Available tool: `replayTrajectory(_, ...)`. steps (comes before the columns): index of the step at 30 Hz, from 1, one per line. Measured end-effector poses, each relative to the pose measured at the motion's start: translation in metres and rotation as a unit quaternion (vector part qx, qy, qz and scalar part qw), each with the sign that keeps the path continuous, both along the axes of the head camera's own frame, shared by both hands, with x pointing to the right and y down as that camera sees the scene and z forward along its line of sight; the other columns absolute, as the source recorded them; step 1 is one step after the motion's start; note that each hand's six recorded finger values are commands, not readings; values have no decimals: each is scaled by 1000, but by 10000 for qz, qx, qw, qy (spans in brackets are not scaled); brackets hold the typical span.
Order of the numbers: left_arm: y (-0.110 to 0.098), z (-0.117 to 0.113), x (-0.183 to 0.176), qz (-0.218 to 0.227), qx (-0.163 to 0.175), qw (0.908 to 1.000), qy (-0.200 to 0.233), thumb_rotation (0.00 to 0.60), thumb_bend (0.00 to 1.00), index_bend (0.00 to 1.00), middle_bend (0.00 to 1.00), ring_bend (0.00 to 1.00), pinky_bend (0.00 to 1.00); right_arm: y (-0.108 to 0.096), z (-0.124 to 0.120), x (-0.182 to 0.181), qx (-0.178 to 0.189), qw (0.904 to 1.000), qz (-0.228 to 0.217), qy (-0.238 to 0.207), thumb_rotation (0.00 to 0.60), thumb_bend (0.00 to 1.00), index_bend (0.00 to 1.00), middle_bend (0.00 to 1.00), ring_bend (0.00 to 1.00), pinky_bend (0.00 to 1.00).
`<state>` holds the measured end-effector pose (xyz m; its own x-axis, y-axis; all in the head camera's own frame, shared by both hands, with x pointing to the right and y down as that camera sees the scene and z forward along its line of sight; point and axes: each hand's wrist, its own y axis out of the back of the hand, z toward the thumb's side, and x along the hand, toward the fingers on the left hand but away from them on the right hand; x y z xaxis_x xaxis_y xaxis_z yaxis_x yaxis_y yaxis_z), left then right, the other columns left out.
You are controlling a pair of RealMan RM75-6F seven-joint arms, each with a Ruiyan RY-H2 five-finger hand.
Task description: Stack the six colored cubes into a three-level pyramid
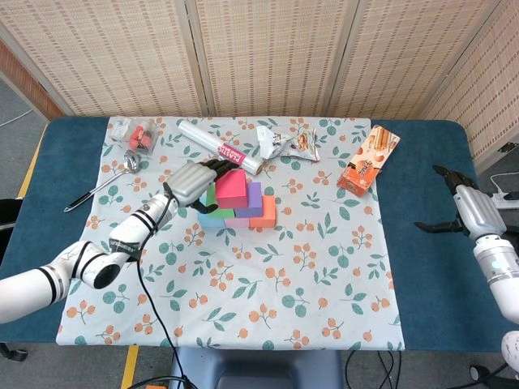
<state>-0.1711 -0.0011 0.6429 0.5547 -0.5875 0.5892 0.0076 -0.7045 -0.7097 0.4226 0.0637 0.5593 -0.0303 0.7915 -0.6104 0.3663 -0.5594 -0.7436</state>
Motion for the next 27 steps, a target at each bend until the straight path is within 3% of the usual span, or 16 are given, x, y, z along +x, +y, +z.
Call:
replayTrajectory(5, 3, -5, -1, -6, -36, 10000, 36, 572, 307, 0, 0, 0, 144, 0, -1, -1, 4, 10000, -10, -15, 600, 72, 0, 189, 0, 51)
replayTrajectory(12, 2, -24, -23, -361, 156, 9989, 268, 559, 301, 1, 1, 0, 140, 2, -1, -10, -34, 9997, -113, -198, 600, 72, 0, 190, 0, 51)
replayTrajectory(15, 6, -28, -48, -654, 235, 9971, 310, 512, 300, 56, 49, 10, 151, 6, 2, -20, -149, 9988, -203, -418, 600, 75, 0, 190, 0, 51)
replayTrajectory(18, 16, -27, -77, -903, 300, 9952, 229, 421, 297, 116, 95, 42, 163, 10, 6, -36, -310, 9963, -358, -711, 600, 83, 14, 190, 0, 51)
replayTrajectory(23, 40, -20, -116, -1070, 413, 9934, -24, 414, 295, 205, 138, 84, 175, 15, 22, -72, -611, 9883, -806, -1144, 600, 171, 29, 187, 0, 50)
replayTrajectory(27, 62, -8, -130, -1080, 242, 9938, -147, 409, 296, 223, 138, 86, 171, 12, 38, -103, -847, 9808, -1124, -1346, 600, 264, 31, 71, 0, 2)
